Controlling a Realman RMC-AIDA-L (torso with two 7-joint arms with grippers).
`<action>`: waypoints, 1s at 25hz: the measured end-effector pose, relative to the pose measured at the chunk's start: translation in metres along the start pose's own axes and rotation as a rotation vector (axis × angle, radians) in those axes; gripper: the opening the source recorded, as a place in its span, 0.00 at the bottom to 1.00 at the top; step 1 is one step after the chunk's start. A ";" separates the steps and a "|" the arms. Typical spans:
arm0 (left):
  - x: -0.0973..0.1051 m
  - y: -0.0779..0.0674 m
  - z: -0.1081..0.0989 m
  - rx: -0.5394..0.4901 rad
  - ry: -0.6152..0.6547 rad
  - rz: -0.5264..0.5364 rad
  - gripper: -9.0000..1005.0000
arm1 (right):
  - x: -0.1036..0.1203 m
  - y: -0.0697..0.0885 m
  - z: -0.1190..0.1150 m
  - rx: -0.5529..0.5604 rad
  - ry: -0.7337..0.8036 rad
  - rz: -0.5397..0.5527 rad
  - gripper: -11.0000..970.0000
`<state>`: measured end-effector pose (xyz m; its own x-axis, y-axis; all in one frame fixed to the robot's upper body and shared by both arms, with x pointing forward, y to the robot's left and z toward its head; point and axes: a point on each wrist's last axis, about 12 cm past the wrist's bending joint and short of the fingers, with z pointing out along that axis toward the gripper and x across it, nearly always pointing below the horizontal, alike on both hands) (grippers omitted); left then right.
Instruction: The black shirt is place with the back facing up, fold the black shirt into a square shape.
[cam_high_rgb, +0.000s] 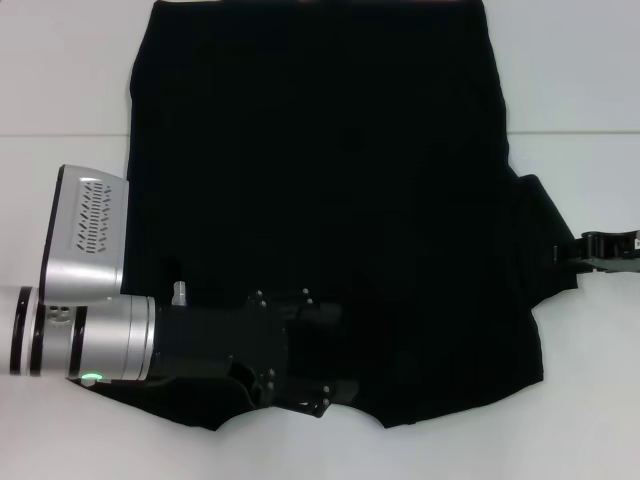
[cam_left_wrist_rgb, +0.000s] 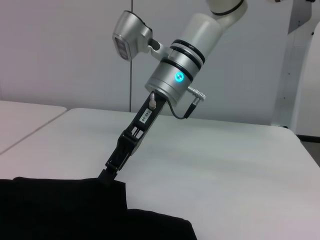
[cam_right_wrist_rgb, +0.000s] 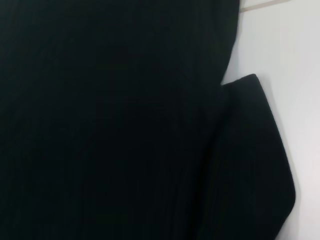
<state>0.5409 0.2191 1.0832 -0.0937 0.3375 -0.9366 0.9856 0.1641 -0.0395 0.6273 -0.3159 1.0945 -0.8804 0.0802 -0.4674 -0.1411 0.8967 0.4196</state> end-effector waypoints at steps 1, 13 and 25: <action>0.000 0.000 0.000 -0.001 -0.001 0.000 0.87 | 0.000 0.001 0.001 0.000 -0.002 -0.003 0.65; 0.001 0.001 -0.002 -0.021 0.001 -0.003 0.86 | 0.005 0.005 0.008 0.003 -0.018 -0.022 0.18; 0.001 0.001 -0.002 -0.019 -0.008 -0.011 0.85 | 0.009 -0.018 -0.007 0.032 -0.078 -0.019 0.02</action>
<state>0.5411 0.2211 1.0827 -0.1028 0.3279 -0.9391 0.9818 0.1851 -0.0429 0.6192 -0.3347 1.0880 -0.8393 0.0953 -0.5352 -0.1423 0.9116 0.3856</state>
